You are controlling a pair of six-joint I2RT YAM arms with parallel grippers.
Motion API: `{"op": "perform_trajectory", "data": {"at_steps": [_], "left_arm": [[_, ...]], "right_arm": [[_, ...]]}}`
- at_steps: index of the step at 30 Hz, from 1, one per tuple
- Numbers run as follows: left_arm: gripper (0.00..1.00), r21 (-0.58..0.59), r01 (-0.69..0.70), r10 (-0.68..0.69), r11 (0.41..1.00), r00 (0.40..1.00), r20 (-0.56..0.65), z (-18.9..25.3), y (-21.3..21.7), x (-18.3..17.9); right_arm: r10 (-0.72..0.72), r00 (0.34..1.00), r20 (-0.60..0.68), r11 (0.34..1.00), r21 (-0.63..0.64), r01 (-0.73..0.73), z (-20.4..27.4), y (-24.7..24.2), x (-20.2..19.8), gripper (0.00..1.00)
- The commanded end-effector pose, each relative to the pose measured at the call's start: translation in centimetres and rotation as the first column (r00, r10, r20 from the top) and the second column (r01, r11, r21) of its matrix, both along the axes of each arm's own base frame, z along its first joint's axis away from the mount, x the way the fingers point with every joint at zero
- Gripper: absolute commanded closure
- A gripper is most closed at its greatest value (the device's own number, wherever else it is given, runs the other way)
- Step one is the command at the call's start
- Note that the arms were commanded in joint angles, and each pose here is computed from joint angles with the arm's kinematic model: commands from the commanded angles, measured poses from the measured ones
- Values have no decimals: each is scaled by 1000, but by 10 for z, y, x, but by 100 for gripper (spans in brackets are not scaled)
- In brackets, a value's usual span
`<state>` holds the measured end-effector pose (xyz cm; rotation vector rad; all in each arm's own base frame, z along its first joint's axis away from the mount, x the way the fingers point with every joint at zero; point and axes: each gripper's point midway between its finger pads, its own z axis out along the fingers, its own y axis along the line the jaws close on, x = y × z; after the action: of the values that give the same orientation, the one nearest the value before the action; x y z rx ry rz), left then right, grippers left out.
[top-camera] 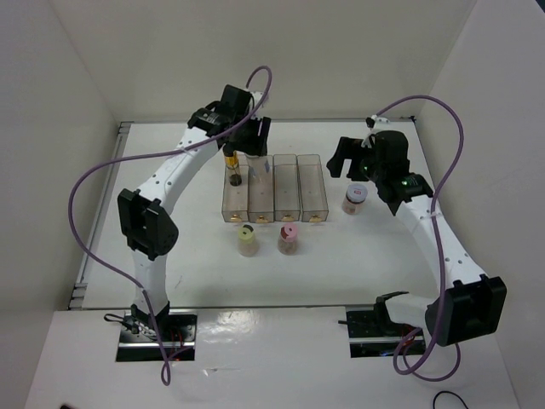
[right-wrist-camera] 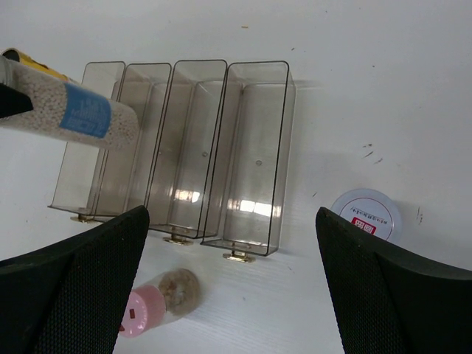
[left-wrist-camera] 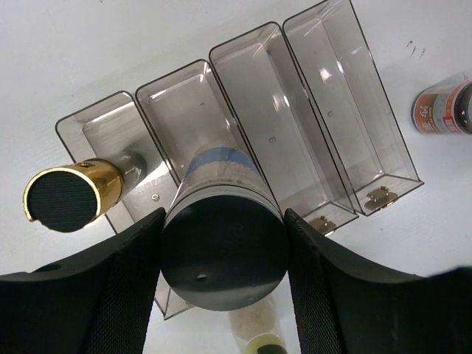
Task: Organize the condiment bottles
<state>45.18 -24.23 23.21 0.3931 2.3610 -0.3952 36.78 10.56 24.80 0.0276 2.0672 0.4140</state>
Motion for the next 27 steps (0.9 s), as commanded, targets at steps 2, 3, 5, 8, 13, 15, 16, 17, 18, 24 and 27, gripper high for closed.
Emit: {"op": "perform_trajectory", "data": {"at_steps": [2, 3, 5, 8, 13, 15, 16, 17, 18, 24, 27], "left_arm": [[55, -29, 7, -3, 1000, 991, 136, 31, -13, 21], [55, -28, 7, -3, 1000, 991, 135, 27, -15, 24], [55, -7, -5, 6, 1000, 991, 132, 20, -16, 26], [55, 11, -13, 12, 1000, 992, 126, 12, -19, 29], [54, 24, -30, 26, 999, 991, 131, 8, -18, 35], [54, 30, -30, 26, 999, 992, 121, 2, -19, 36], [54, 30, -29, 26, 999, 993, 119, 0, -20, 38], [53, 30, -29, 26, 999, 993, 119, 0, -20, 38], [52, 35, -29, 25, 999, 993, 111, -5, -20, 39], [51, 51, -35, 30, 998, 995, 96, -25, -22, 45], [47, 56, -35, 30, 998, 996, 87, -33, -22, 46]], "right_arm": [[47, 999, 19, 999, -11, -47, 7, 7, -9, 2], [47, 999, 19, 999, -11, -47, 7, 7, -9, 2], [56, 998, 28, 998, -4, -56, 11, 8, -11, 2], [56, 998, 28, 998, -4, -56, 12, 8, -14, 2], [94, 995, 34, 995, 15, -95, 15, 14, -20, 2], [117, 992, 47, 993, 15, -118, 19, 16, -23, 2], [143, 989, 46, 989, 23, -145, 19, 23, -26, 2], [164, 985, 43, 986, 4, -165, 14, 23, -28, 2], [181, 983, 45, 984, -6, -180, 15, 26, -32, 2], [273, 961, 36, 959, -94, -268, 9, 42, -52, 2], [313, 949, 28, 945, -110, -309, 7, 52, -58, 2]]}}
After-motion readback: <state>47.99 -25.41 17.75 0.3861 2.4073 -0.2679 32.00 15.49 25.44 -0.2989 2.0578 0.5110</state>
